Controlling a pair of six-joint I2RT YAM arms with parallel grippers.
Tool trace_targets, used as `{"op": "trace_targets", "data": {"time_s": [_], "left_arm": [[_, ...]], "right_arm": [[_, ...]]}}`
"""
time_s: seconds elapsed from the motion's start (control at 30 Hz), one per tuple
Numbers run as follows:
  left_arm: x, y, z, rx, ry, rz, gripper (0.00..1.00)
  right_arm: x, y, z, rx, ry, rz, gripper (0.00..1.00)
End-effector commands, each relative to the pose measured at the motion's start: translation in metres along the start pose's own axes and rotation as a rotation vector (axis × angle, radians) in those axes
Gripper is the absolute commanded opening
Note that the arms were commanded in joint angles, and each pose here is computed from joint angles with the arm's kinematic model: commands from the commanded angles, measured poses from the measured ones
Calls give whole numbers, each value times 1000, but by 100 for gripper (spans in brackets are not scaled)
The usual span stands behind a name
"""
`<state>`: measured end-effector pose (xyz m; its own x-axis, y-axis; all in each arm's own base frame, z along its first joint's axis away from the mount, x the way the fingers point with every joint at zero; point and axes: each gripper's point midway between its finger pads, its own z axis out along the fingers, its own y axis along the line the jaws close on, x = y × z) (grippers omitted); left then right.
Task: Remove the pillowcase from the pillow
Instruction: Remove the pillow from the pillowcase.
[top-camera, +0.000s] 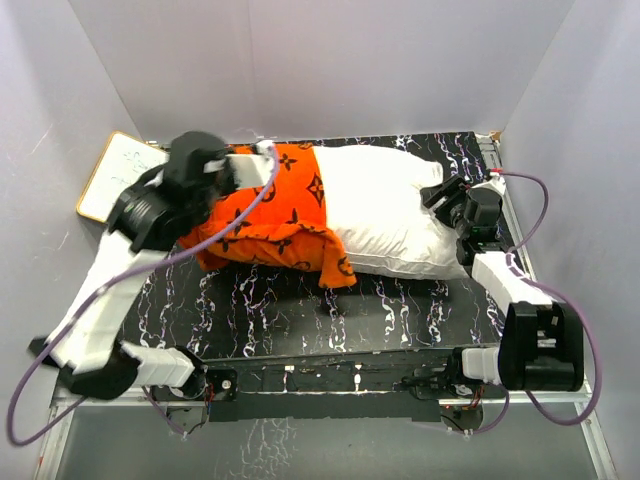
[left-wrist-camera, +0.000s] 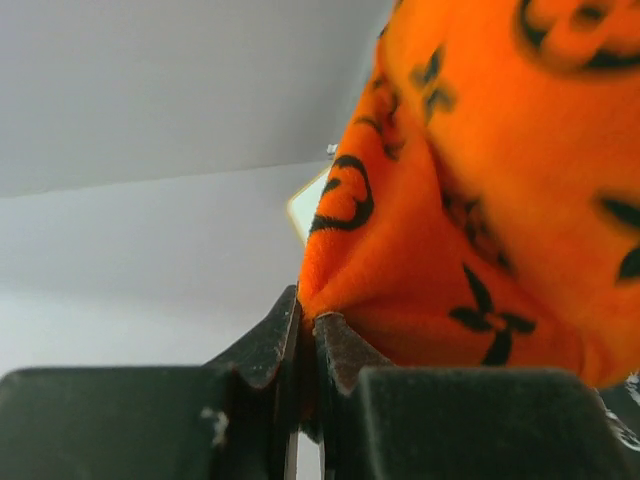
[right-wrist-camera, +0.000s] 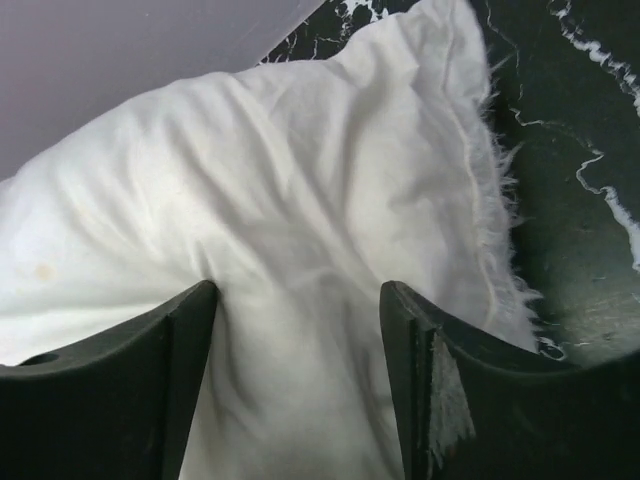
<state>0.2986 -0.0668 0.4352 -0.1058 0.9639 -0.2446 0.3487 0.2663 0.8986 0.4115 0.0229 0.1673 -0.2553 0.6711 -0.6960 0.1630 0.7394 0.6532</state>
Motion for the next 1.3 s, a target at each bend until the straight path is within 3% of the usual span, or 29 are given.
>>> {"op": "trace_targets", "data": {"time_s": [0.0,0.03,0.07,0.2,0.33,0.53,0.73,0.87,0.9,0.93,0.97,1.0,1.03,1.07,1.27], "left_arm": [[-51,-31,34,219,-63,-260,0],[-61,-28,38,244,-78,-296,0],[-67,-25,45,259,-82,-322,0],[-77,17,82,182,-102,-458,0],[-71,36,117,86,-61,-477,0],[-47,5,145,177,35,-536,0],[-34,4,150,195,50,-554,0],[-35,9,144,190,29,-528,0],[-36,10,142,192,19,-527,0],[-38,12,138,195,2,-528,0],[-40,14,135,194,-11,-526,0],[-41,16,132,191,-20,-522,0],[-40,19,129,181,-26,-519,0],[-40,24,125,168,-35,-517,0],[-39,71,85,26,-119,-469,0]], "right_arm": [[-17,-16,-21,126,-49,-185,89],[-21,-10,-29,108,-74,-202,97],[-25,-5,-38,89,-101,-217,98],[-28,20,-71,14,-154,-306,98],[-19,17,-97,37,-130,-364,98],[-1,-24,-118,191,-100,-352,98],[53,-43,-112,180,83,-285,98],[92,2,-122,-112,243,-206,98],[98,12,-126,-163,275,-177,96],[99,22,-129,-208,287,-149,86],[94,32,-130,-239,281,-123,67],[82,45,-132,-262,258,-105,33],[64,61,-134,-288,216,-95,16],[44,80,-140,-321,169,-91,9],[-77,183,-196,-491,-102,-140,8]]}}
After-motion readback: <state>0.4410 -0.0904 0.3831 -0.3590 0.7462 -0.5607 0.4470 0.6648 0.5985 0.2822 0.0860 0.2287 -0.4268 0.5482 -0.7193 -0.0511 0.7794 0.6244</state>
